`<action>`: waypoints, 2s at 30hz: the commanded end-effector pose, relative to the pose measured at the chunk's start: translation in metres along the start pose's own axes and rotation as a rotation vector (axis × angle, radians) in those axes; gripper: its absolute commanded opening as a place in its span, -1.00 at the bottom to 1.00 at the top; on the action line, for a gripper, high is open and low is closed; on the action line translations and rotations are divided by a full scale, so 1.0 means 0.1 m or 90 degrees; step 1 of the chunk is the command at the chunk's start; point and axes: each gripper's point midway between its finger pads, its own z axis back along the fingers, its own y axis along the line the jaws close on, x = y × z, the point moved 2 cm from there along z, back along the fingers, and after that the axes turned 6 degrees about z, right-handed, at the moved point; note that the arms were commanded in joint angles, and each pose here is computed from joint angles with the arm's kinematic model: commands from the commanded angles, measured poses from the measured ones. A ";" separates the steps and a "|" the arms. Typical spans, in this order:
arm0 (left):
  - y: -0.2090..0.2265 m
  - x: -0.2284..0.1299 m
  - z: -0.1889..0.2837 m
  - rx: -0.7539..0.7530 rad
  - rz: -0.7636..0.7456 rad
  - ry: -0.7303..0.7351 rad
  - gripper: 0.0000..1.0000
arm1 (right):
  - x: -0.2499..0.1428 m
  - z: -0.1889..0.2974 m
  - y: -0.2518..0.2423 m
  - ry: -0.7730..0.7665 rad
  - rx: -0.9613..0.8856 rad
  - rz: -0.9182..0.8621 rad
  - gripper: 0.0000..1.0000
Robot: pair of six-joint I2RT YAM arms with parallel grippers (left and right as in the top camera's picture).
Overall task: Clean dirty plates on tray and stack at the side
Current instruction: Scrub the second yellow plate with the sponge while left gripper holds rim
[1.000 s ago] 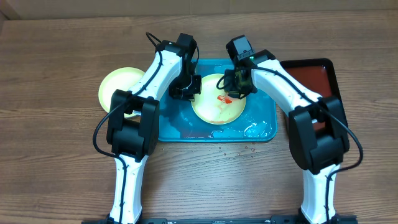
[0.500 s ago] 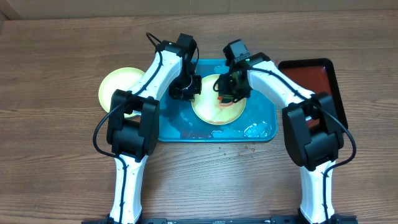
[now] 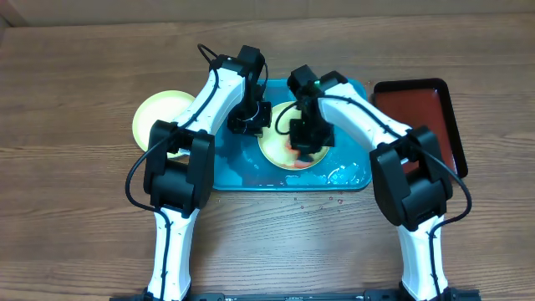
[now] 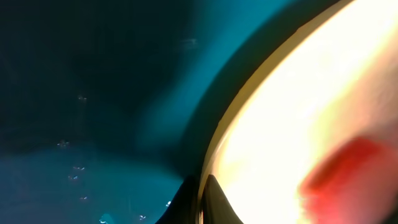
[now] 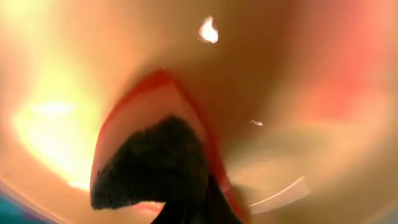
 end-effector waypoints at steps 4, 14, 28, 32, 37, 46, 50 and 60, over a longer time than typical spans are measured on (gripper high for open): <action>0.02 -0.08 -0.16 0.010 -0.008 0.026 -0.92 | 0.37 0.18 -0.60 -0.079 -0.155 -0.007 -0.92; 0.02 -0.08 -0.16 0.010 -0.008 0.027 -0.92 | 0.64 0.01 0.05 -0.126 0.071 0.060 -0.93; 0.01 -0.06 -0.16 0.008 -0.008 0.020 -0.92 | 0.03 -0.12 0.32 0.056 0.157 0.103 -0.92; 0.02 -0.05 -0.16 0.007 -0.009 0.020 -0.92 | -0.05 -0.08 0.02 0.087 0.067 0.094 -0.92; 0.02 -0.05 -0.16 0.008 -0.008 0.020 -0.92 | 0.11 0.07 -0.59 0.037 -0.159 0.003 -0.92; 0.01 -0.05 -0.16 0.008 -0.009 0.020 -0.92 | 0.68 0.14 -0.59 -0.134 -0.188 -0.011 -0.92; 0.01 -0.06 -0.16 0.008 -0.009 0.020 -0.92 | 0.86 0.06 -0.06 -0.165 0.001 0.058 -0.93; 0.01 -0.05 -0.16 0.007 -0.009 0.018 -0.92 | 0.54 -0.15 0.67 -0.060 0.228 0.114 -0.93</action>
